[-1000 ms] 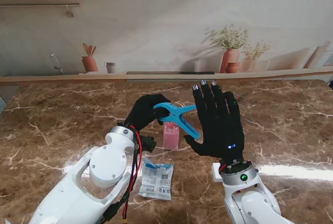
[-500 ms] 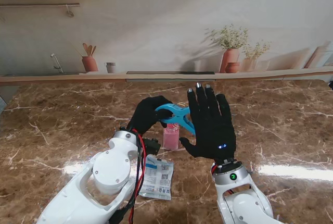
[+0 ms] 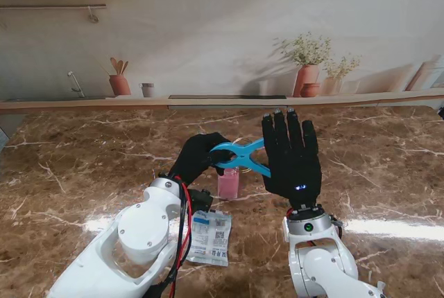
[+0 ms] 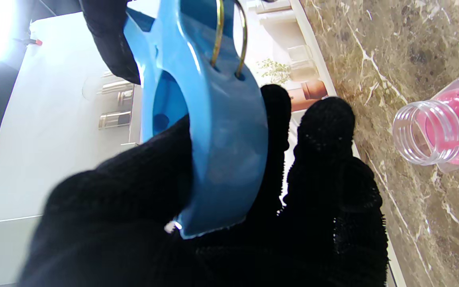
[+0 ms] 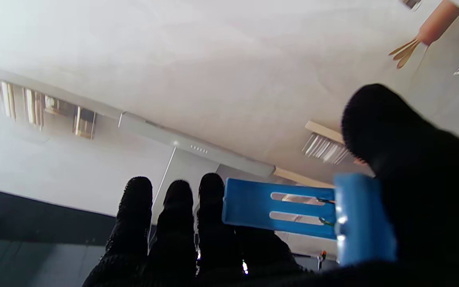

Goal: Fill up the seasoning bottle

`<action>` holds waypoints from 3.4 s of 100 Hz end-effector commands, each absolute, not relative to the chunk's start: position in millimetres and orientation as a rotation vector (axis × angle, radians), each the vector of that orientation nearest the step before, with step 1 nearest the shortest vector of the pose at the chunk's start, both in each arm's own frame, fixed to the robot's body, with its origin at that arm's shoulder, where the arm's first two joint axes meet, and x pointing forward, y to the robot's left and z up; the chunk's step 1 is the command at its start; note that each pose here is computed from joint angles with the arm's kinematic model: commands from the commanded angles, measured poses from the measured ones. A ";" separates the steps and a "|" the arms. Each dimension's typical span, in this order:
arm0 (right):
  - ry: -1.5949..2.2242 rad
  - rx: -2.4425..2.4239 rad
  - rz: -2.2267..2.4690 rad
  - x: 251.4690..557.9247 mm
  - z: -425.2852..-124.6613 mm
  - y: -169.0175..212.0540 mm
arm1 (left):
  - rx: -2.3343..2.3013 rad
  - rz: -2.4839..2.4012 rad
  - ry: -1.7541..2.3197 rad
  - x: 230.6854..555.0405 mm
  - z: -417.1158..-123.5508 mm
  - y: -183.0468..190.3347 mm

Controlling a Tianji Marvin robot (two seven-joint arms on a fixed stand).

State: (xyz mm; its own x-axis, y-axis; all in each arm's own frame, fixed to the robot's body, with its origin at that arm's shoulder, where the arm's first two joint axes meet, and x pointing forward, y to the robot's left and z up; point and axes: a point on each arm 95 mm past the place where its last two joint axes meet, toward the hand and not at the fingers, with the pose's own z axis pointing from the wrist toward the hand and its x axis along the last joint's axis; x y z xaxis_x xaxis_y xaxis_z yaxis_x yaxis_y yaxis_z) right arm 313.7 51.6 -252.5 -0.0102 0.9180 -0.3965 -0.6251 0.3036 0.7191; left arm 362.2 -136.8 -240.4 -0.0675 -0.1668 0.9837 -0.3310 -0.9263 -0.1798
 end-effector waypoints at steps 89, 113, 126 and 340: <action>0.905 0.245 1.326 326.0 -243.8 42.4 | 2.041 2.084 -0.522 359.9 -239.0 -137.8; 0.912 0.225 1.331 328.3 -243.8 40.8 | 2.030 2.070 -0.532 359.3 -239.6 -137.7; 0.958 0.242 1.304 327.3 -246.3 40.8 | 2.030 2.072 -0.535 359.4 -239.9 -138.0; 0.889 0.187 1.304 337.1 -250.3 25.0 | 1.974 2.254 -0.620 358.7 -231.1 -96.4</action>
